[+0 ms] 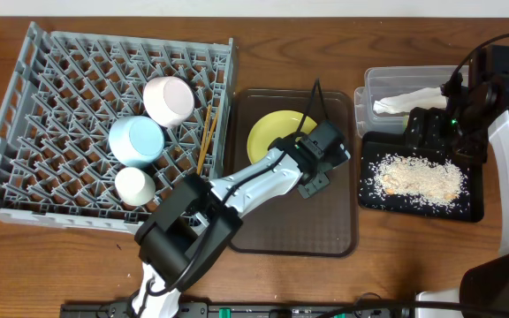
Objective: Sort waste into correct bins and load items into the dishwasher
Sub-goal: 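Lift the yellow plate and stand it upright in the rack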
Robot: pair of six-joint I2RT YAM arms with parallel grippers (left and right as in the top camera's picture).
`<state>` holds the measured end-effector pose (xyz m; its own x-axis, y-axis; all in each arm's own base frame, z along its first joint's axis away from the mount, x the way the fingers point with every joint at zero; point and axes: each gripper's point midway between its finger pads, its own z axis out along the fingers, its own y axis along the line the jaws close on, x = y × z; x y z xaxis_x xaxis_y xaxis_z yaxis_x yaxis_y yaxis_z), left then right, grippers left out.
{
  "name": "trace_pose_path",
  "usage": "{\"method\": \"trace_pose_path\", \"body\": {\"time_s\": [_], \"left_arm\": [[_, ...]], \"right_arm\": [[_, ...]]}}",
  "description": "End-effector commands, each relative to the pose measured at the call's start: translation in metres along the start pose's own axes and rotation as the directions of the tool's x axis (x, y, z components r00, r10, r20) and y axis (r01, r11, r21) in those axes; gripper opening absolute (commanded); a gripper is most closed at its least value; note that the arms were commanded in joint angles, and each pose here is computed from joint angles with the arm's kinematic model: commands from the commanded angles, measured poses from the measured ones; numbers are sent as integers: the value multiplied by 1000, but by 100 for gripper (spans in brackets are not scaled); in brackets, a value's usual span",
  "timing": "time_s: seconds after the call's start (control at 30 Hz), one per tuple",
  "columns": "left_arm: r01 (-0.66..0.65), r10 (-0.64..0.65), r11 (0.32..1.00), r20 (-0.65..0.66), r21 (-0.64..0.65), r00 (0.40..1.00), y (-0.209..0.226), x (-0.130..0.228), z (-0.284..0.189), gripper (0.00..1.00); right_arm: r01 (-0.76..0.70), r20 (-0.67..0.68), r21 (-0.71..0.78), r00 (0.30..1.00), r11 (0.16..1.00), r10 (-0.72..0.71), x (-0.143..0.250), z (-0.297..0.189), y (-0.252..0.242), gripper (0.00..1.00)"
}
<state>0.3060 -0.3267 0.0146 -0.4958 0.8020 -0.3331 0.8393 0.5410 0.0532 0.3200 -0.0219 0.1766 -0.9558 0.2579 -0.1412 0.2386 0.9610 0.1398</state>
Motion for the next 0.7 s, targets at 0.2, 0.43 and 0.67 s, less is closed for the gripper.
{"method": "trace_pose_path", "body": {"time_s": [0.2,0.43,0.67], "left_arm": [[63,-29,989,243,-134,970,36,-42,-109,8],[250,-167,956,416,-153,894,79,-49,-177,7],[416,-384,906,561,76,733,119,-48,-231,8]], "right_arm": [[-4,21,0,1000,1000,4,0,-7,0,99],[-4,19,0,1000,1000,4,1,-7,0,99],[-4,18,0,1000,1000,4,1,-7,-1,99]]}}
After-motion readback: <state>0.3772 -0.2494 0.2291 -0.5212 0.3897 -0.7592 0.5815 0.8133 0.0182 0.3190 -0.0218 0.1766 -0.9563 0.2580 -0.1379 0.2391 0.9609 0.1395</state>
